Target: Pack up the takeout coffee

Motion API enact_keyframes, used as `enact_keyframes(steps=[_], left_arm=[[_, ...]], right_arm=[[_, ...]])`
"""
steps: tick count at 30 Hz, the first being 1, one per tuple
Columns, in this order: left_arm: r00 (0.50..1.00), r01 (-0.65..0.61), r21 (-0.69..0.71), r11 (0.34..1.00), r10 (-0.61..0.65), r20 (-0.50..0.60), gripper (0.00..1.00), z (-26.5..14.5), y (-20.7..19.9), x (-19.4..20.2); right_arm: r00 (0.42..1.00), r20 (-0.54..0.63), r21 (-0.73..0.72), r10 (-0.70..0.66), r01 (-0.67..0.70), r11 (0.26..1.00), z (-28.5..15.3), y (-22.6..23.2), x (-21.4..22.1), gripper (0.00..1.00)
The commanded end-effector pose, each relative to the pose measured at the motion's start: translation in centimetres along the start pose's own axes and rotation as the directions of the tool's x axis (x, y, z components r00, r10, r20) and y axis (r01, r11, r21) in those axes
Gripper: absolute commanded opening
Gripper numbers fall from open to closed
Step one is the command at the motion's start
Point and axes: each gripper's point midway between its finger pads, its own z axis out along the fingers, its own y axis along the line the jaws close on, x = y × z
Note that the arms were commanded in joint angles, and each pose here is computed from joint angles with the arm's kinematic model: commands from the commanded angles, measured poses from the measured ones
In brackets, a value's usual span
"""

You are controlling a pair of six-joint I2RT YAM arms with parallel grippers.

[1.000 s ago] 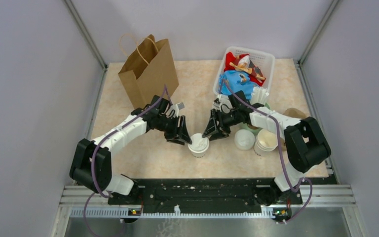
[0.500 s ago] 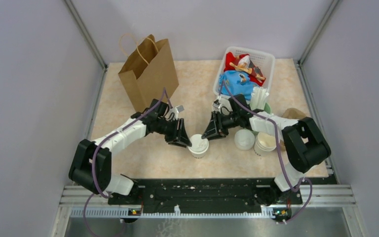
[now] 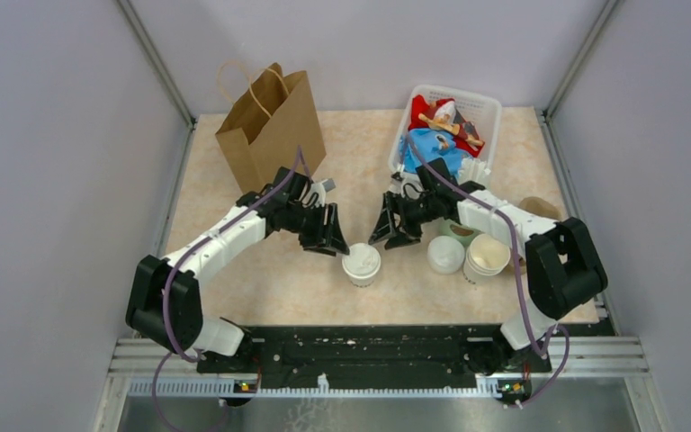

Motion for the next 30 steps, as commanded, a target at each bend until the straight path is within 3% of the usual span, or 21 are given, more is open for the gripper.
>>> enact_keyframes(steps=[1,7,11,14,20,24,30], left_arm=[[0.999,0.015,-0.006,1.0,-0.015,-0.032,0.54,0.6,1.0,1.4],[0.995,0.051,-0.049,0.997,-0.055,-0.087,0.49,2.0,3.7,4.1],[0.998,0.014,-0.058,0.998,-0.017,-0.056,0.48,1.4,3.2,2.9],[1.0,-0.016,-0.048,0.999,0.015,-0.017,0.53,0.3,1.6,1.1],[0.984,-0.098,-0.112,0.989,0.113,0.137,0.79,-4.2,-1.4,-2.5],[0.942,-0.126,-0.189,0.974,0.177,0.284,0.87,-7.9,-2.4,-3.8],[0.818,-0.091,-0.281,0.955,0.233,0.526,0.95,-12.9,-2.0,-3.8]], right_arm=[[1.0,0.005,-0.014,-0.006,0.006,1.0,0.1,-0.3,1.1,0.63],[0.999,-0.009,0.03,0.044,-0.043,0.999,1.7,-3.6,2.8,0.51],[1.0,0.027,0.065,-0.002,0.0,0.998,0.3,-2.2,1.3,0.52],[0.999,0.035,0.099,-0.033,0.029,0.995,-1.2,-0.6,0.6,0.61],[0.978,-0.009,0.319,-0.209,0.201,0.926,-3.2,2.4,1.5,0.93],[0.958,-0.076,0.46,-0.277,0.28,0.843,-3.1,3.2,2.7,0.95],[0.922,-0.174,0.577,-0.347,0.381,0.722,-1.8,4.4,3.1,0.96]])
